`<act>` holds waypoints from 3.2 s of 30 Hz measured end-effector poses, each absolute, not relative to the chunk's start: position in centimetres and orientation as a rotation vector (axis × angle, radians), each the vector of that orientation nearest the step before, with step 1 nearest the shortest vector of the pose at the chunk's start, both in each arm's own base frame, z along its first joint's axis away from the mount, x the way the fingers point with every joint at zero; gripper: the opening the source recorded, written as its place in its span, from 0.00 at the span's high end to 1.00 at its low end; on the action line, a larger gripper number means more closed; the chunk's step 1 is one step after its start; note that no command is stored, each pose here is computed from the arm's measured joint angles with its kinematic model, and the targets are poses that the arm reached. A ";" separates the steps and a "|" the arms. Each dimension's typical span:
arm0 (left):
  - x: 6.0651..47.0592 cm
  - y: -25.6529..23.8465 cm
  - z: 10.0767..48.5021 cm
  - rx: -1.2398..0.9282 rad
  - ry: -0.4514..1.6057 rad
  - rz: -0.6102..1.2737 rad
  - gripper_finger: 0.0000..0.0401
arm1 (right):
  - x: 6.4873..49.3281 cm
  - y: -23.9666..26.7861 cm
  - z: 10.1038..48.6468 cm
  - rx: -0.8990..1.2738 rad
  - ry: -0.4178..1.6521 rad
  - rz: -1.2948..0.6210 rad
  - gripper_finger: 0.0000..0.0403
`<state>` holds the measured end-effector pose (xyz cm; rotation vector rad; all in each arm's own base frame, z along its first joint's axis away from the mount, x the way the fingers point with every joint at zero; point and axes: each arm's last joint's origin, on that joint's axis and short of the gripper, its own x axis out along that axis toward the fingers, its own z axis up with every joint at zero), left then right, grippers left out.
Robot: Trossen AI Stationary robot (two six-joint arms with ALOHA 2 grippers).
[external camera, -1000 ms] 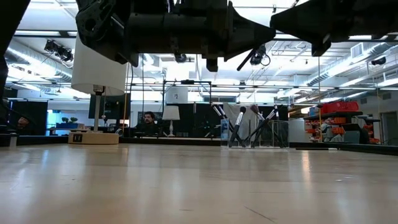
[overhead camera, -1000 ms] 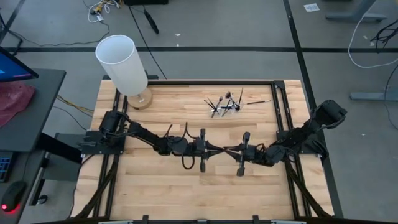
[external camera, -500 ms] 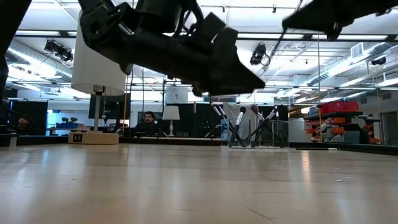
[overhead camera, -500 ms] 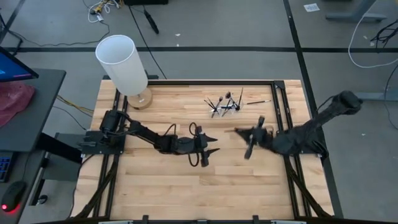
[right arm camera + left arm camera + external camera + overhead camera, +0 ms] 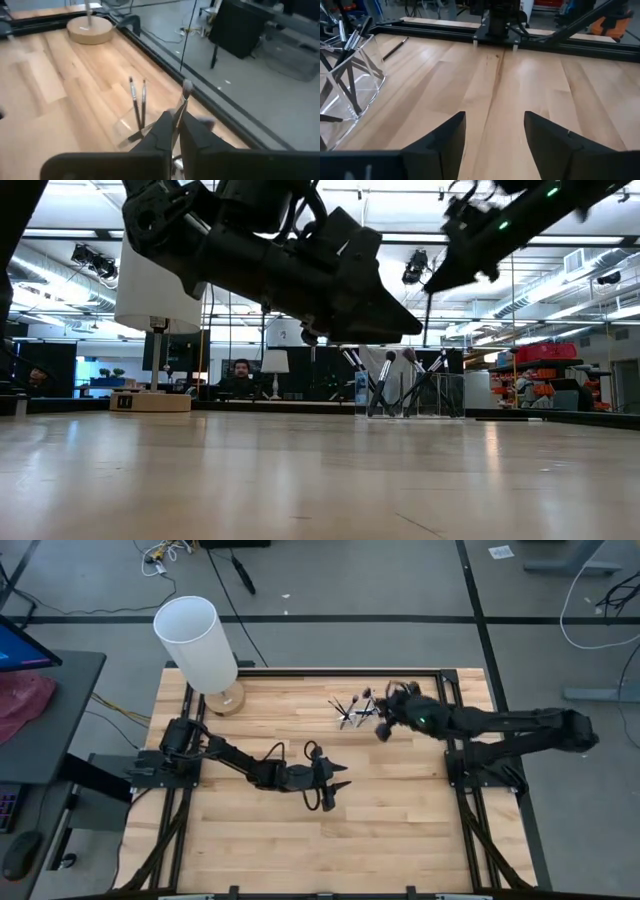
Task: Put items in baskets/containers
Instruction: Put the black eyeshadow brush into the transparent organizer
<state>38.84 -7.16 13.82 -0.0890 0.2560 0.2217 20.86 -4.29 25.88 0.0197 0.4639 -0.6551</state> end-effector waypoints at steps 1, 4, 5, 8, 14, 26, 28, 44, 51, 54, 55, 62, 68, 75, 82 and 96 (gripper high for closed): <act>38.8 -7.2 13.8 -0.093 0.256 0.222 0.50 | 21.3 -5.0 25.6 0.030 0.468 -0.660 0.98; 38.8 -7.2 13.8 -0.099 0.255 0.223 0.52 | 22.5 -6.8 24.3 0.067 0.493 -0.627 0.98; 38.8 -7.2 13.8 -0.098 0.256 0.223 0.52 | 22.9 -7.3 23.9 0.079 0.501 -0.622 0.98; 38.8 -7.2 13.8 -0.101 0.255 0.223 0.53 | 23.8 -8.5 22.5 0.111 0.529 -0.609 0.97; 38.8 -7.2 13.8 -0.101 0.257 0.223 0.53 | 24.9 -9.6 20.3 0.185 0.585 -0.560 0.97; 38.8 -7.2 13.8 -0.100 0.258 0.223 0.53 | 25.0 -9.8 19.7 0.219 0.600 -0.572 0.79; 38.8 -7.2 13.8 -0.101 0.258 0.224 0.53 | 24.9 -9.8 19.7 0.220 0.605 -0.575 0.72; 38.8 -7.2 13.8 -0.107 0.258 0.224 0.53 | 18.8 -8.5 29.9 0.239 0.771 -0.690 0.47; 38.8 -7.2 13.7 -0.108 0.257 0.224 0.53 | 16.3 -11.3 32.1 0.318 0.989 -0.904 0.56; 38.8 -7.2 13.7 -0.108 0.257 0.224 0.53 | 15.8 -13.9 30.6 0.415 1.090 -0.955 0.60; 38.9 -7.2 13.7 -0.108 0.257 0.224 0.53 | 15.9 -14.8 30.0 0.453 1.116 -0.965 0.61; 38.9 -7.2 13.7 -0.108 0.257 0.224 0.53 | 16.1 -19.8 25.0 0.642 1.328 -0.994 0.61; 38.8 -7.2 13.7 -0.108 0.257 0.223 0.53 | 16.0 -22.0 21.8 0.860 1.389 -0.975 0.59; 38.8 -7.5 13.7 -0.106 0.257 0.215 0.53 | 16.1 -23.0 21.1 0.967 1.282 -1.166 0.61; 38.6 -8.3 13.7 -0.103 0.258 0.194 0.53 | 16.5 -22.3 18.9 1.024 1.194 -1.269 0.62; 38.4 -9.3 13.8 -0.080 0.256 0.166 0.53 | 15.4 -22.4 16.4 1.118 1.025 -1.364 0.63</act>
